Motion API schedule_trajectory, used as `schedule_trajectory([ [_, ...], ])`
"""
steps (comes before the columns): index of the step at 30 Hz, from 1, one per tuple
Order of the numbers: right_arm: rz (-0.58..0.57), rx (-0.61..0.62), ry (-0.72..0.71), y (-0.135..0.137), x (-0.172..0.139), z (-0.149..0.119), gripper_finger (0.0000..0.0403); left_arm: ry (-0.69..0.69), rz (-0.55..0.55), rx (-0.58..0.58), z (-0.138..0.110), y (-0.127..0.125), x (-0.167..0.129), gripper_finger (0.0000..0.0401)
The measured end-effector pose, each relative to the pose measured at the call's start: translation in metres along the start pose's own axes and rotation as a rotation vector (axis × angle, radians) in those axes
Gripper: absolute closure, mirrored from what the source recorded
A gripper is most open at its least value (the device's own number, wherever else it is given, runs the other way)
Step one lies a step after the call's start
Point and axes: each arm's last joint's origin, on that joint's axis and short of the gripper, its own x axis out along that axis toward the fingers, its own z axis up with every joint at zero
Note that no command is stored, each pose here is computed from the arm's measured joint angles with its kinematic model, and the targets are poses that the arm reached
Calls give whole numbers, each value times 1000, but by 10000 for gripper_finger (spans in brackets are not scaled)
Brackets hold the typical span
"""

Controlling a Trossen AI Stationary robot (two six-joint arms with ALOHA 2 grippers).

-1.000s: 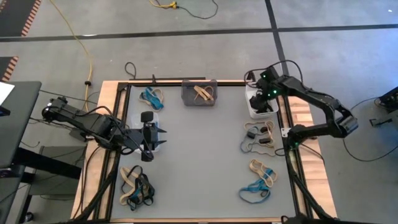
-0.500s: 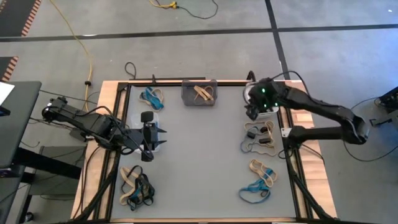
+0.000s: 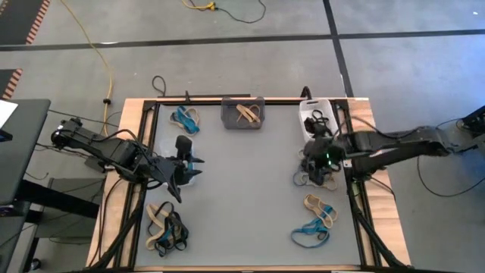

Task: Sort rubber bands into baskets
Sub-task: Put the brown rubber band into the black bin

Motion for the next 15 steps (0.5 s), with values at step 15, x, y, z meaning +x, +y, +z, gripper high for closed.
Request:
schedule_trajectory([
  [15, 103, 77, 172, 72, 44, -66, 187, -2, -1, -190, 0, 0, 0, 248],
])
